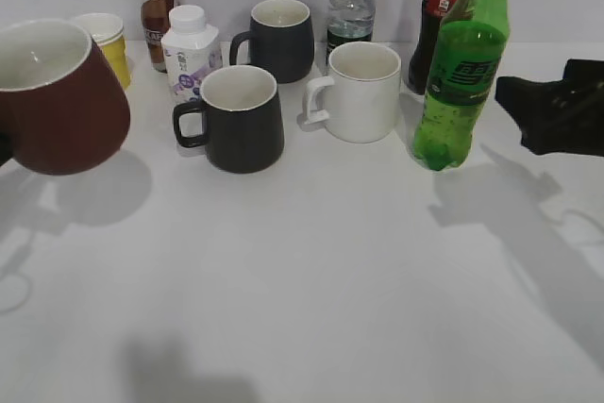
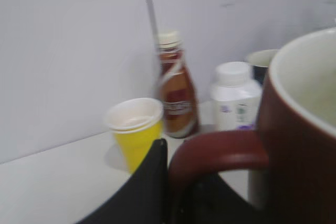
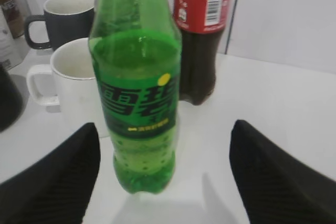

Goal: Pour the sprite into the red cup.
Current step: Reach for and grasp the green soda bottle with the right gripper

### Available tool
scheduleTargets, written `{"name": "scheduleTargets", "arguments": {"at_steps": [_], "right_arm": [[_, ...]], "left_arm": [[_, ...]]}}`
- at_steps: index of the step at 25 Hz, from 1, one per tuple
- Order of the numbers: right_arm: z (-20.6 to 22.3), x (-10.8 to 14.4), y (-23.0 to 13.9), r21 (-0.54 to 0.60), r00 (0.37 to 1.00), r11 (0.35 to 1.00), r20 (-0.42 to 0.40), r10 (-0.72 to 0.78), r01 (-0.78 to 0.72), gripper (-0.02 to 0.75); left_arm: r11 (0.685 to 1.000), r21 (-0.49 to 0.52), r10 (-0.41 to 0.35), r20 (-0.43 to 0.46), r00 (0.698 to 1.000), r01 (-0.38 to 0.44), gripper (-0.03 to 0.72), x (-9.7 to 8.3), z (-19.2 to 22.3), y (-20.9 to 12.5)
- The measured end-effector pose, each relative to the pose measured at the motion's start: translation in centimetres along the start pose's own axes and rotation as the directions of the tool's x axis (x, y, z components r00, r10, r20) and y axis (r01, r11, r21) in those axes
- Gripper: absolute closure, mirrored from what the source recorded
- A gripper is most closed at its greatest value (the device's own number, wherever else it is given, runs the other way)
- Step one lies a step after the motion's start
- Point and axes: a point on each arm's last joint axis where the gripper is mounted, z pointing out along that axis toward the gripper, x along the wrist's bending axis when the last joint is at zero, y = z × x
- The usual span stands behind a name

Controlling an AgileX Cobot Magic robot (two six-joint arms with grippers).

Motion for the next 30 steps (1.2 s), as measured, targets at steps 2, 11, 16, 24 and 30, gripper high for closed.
{"name": "scheduleTargets", "arguments": {"at_steps": [2,11,16,24,30], "right_arm": [[0.6,0.0,-0.5,0.003,1.000,1.000,-0.008,0.001,-0.001,0.159],[3.8,0.4,-3.4,0.023,0.998,1.000,-0.059,-0.001,0.003,0.159],[6.6,0.5,-4.4,0.023,0.995,1.000,-0.097,-0.012,0.015,0.159],[10.5,0.3,-5.1,0.012,0.994,1.000,-0.108,-0.010,0.011,0.159],[12.3,0.2,-4.7,-0.014,0.994,1.000,-0.107,-0.014,0.012,0.203]], "left_arm": [[1.000,-0.004,0.011,0.040,0.999,-0.010,0.639,-0.4,-0.4,0.5],[1.000,-0.004,0.015,0.193,0.981,-0.015,0.639,-1.9,-0.9,0.9],[1.000,-0.006,0.016,0.257,0.966,-0.015,0.639,-3.0,-0.9,1.0],[1.000,-0.006,0.028,0.391,0.920,-0.028,0.639,-5.9,-1.1,1.2],[0.999,0.016,0.031,0.449,0.893,-0.042,0.639,-7.3,-1.2,0.9]]}}
